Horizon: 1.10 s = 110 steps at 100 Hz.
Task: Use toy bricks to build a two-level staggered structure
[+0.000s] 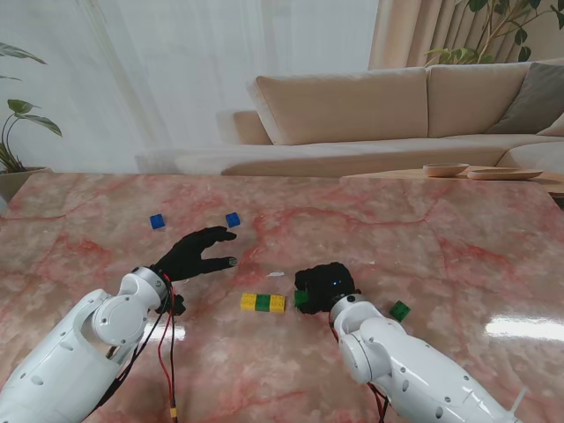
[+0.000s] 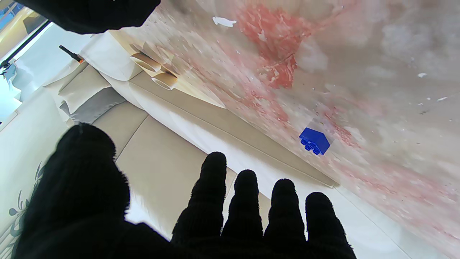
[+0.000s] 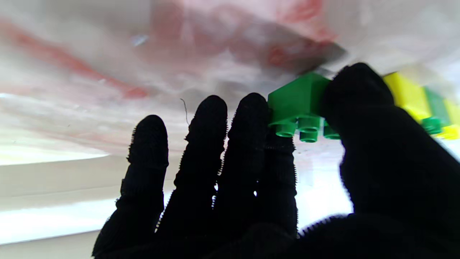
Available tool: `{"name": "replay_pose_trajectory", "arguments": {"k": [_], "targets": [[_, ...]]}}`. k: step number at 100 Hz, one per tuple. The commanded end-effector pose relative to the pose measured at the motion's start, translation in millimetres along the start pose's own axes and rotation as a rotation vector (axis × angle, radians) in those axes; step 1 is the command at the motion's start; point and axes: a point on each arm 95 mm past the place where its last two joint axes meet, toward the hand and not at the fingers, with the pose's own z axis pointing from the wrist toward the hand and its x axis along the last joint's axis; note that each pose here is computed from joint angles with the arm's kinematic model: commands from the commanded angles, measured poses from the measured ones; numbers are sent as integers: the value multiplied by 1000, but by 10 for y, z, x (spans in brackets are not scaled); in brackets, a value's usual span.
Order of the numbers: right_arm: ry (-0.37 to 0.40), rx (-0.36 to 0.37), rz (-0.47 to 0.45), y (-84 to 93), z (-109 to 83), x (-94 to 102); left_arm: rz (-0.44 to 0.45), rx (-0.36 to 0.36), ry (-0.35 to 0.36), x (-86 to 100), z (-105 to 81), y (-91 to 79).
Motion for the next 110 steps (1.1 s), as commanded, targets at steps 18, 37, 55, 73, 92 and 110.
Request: {"name": "replay_pose_trajectory", "arguments": {"k": [18,37,55,73,92,110], "targets": [[16,58,36,-216,-2,196,-7,-8,0,-7,-13,13],[16,63,38,-234,-10,214,-11,-13,-3,-15,-21,17],[15,70,35,-224,-18,208,-15,-20,-2,-23,-23,18],[23,86,34,-226,-35,220,-13,-19,-2,-37,-25,6],[29,97,32,-225,-47,223,-14,-19,-3,-56,-31,3],[38,110,31,-223,-60,224,-17,-22,-5,-67,-32,6]]}}
